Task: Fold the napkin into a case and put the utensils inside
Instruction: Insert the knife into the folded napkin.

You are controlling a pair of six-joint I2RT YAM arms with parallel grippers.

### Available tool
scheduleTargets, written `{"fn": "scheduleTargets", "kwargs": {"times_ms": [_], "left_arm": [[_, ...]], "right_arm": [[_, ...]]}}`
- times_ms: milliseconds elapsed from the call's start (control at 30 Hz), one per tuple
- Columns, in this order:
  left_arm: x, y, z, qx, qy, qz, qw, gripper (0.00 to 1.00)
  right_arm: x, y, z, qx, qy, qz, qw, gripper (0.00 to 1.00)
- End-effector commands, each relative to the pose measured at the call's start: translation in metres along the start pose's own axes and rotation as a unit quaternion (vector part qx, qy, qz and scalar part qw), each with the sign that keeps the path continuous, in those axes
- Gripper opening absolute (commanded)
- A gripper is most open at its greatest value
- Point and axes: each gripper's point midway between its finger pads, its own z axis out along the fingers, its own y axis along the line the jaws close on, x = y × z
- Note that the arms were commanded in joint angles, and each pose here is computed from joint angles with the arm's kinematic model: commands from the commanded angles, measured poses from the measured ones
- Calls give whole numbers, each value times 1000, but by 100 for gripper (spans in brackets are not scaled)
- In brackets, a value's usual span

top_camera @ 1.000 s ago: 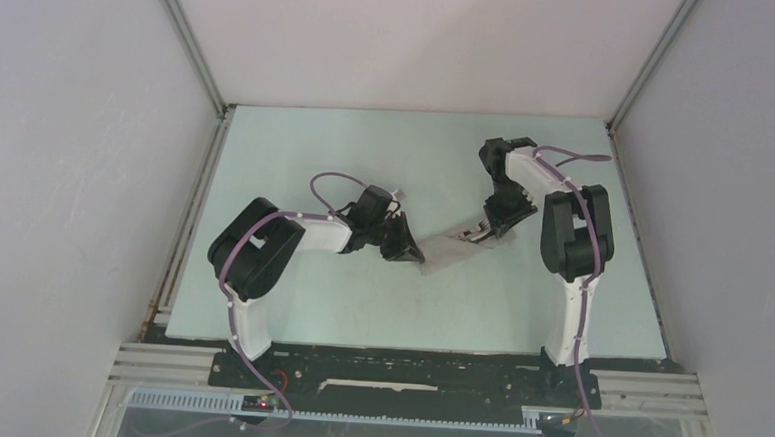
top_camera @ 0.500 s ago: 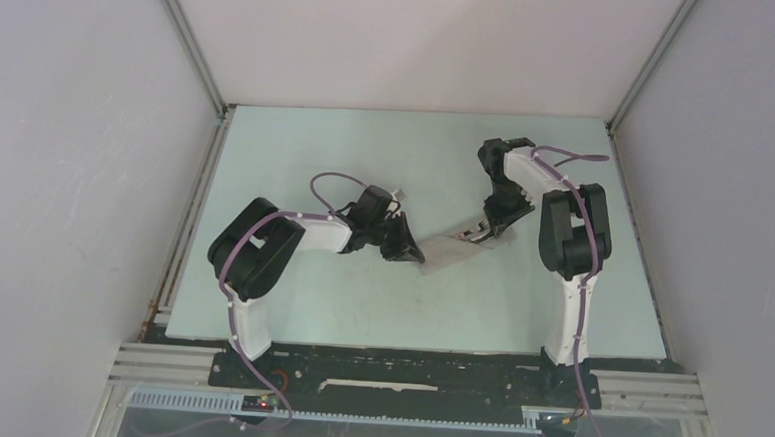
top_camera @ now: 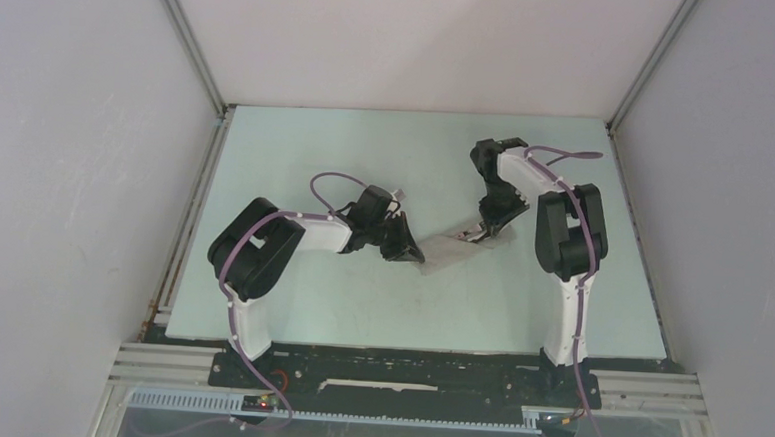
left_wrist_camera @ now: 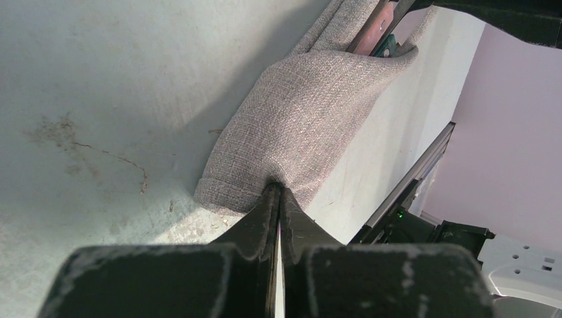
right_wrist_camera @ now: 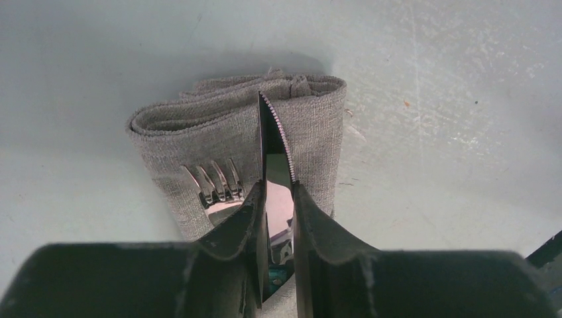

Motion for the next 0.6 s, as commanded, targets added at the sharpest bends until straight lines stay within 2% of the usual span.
{"fn": "scheduleTargets", "kwargs": {"times_ms": [0,567], "left_arm": [[-9,-7,0,8,-11,15,1000,5],[-10,-7,0,8,-13,16,1000,5]], "right_arm": [[5,3,-17,-13,-8,9,1000,14],[24,-7,-29,-20,-3,17,1000,16]]}}
